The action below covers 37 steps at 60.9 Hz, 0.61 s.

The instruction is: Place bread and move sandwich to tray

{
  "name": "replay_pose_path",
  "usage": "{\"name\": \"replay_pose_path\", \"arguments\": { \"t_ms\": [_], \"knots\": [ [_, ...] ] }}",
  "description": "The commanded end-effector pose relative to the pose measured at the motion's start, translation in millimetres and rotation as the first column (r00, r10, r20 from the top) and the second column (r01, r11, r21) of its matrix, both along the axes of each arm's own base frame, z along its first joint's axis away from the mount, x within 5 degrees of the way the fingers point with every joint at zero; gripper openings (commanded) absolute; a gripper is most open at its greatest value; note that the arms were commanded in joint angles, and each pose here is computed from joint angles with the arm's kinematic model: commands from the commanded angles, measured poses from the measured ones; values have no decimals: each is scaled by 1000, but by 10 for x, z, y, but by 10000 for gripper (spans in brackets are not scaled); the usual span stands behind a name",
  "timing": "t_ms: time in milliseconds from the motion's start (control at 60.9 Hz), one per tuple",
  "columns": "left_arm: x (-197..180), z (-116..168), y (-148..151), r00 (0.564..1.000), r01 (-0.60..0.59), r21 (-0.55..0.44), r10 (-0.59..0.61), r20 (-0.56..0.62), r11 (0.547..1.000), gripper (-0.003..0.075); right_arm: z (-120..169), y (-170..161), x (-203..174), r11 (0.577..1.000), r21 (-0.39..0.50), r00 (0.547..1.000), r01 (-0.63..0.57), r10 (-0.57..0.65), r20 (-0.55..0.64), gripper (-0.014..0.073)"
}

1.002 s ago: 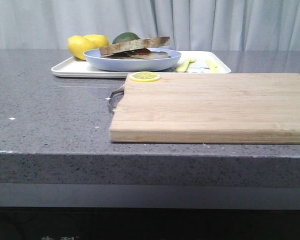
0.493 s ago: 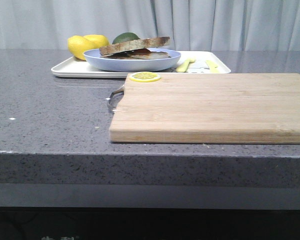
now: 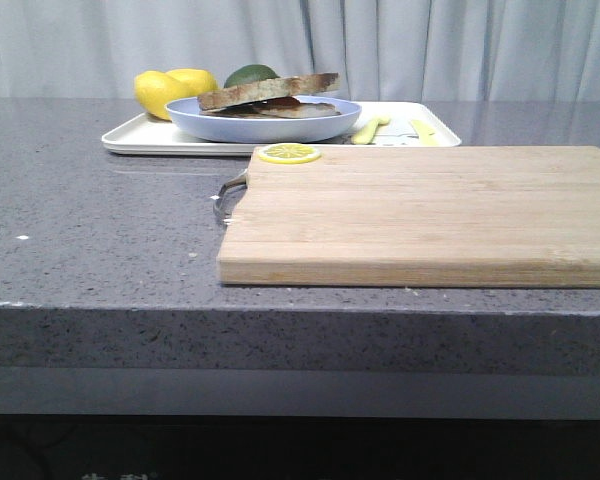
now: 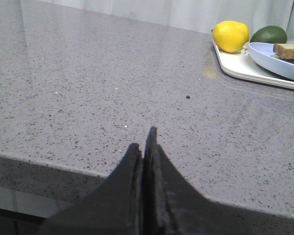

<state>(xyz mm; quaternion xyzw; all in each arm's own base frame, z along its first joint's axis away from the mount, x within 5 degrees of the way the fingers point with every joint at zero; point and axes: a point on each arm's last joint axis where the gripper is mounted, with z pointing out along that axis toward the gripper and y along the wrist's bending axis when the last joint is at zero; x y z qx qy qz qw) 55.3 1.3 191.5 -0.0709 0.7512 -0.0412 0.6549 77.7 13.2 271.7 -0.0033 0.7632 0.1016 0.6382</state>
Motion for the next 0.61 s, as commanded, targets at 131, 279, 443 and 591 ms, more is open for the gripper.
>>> {"name": "replay_pose_path", "arguments": {
  "t_ms": [131, 279, 443, 591],
  "knots": [
    [-10, 79, 3, 995, -6, -16, 8, 99, 1000, -20, 153, -7, 13, 1000, 7, 995, 8, -9, 98, -60],
    [-10, 79, 3, 995, -6, -16, 8, 99, 1000, -20, 153, -7, 13, 1000, 7, 995, 8, -9, 98, -60],
    [-10, 79, 3, 995, -6, -16, 8, 99, 1000, -20, 167, -9, 14, 1000, 14, 994, 11, -13, 113, -60],
    [-10, 79, 3, 995, -6, -16, 8, 99, 1000, -20, 161, -9, 14, 1000, 13, 994, 10, -12, 107, -60]
  ]
}}
